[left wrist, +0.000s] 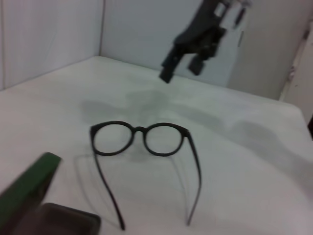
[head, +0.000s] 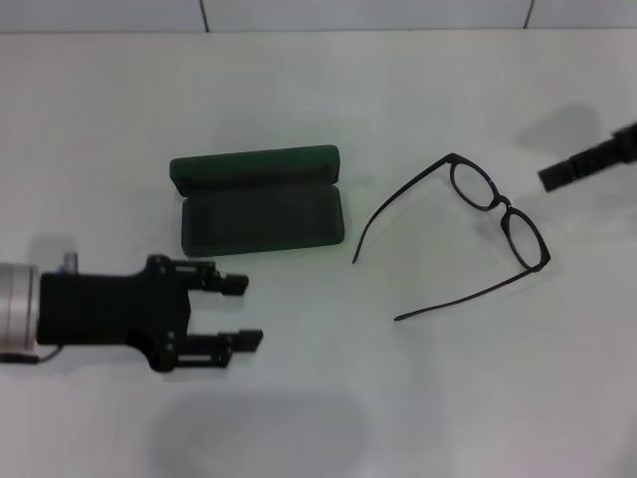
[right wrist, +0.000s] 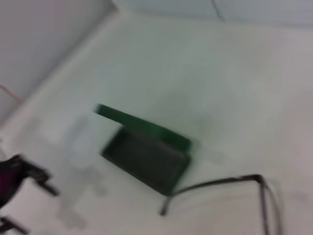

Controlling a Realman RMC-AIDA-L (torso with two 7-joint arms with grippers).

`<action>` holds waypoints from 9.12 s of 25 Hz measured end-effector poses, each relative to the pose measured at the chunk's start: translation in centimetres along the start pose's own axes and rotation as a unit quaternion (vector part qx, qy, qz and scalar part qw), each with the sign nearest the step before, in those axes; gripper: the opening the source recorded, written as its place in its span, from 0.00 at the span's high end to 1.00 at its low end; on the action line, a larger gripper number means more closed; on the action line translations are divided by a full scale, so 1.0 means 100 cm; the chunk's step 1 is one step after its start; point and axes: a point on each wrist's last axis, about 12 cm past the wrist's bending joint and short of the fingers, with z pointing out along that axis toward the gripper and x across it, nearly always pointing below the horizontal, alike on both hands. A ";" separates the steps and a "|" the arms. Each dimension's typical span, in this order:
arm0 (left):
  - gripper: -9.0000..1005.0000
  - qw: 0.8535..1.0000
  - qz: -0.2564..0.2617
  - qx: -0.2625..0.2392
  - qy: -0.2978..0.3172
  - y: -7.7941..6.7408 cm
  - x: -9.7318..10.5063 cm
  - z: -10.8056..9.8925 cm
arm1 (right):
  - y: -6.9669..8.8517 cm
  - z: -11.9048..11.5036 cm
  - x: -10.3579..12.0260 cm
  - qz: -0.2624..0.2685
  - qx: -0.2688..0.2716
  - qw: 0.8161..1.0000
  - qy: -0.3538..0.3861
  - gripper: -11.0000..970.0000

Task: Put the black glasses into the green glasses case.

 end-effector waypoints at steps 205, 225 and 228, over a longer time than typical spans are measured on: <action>0.98 0.982 -0.092 0.101 -0.130 0.004 -0.022 0.076 | 0.068 0.112 0.032 -0.676 0.062 0.680 -0.277 0.89; 0.98 0.982 -0.087 0.094 -0.142 0.008 -0.029 0.078 | 0.081 0.120 0.039 -0.681 0.012 0.675 -0.283 0.89; 0.98 0.982 -0.087 0.093 -0.142 0.008 -0.029 0.078 | 0.081 0.120 0.039 -0.680 0.010 0.676 -0.283 0.89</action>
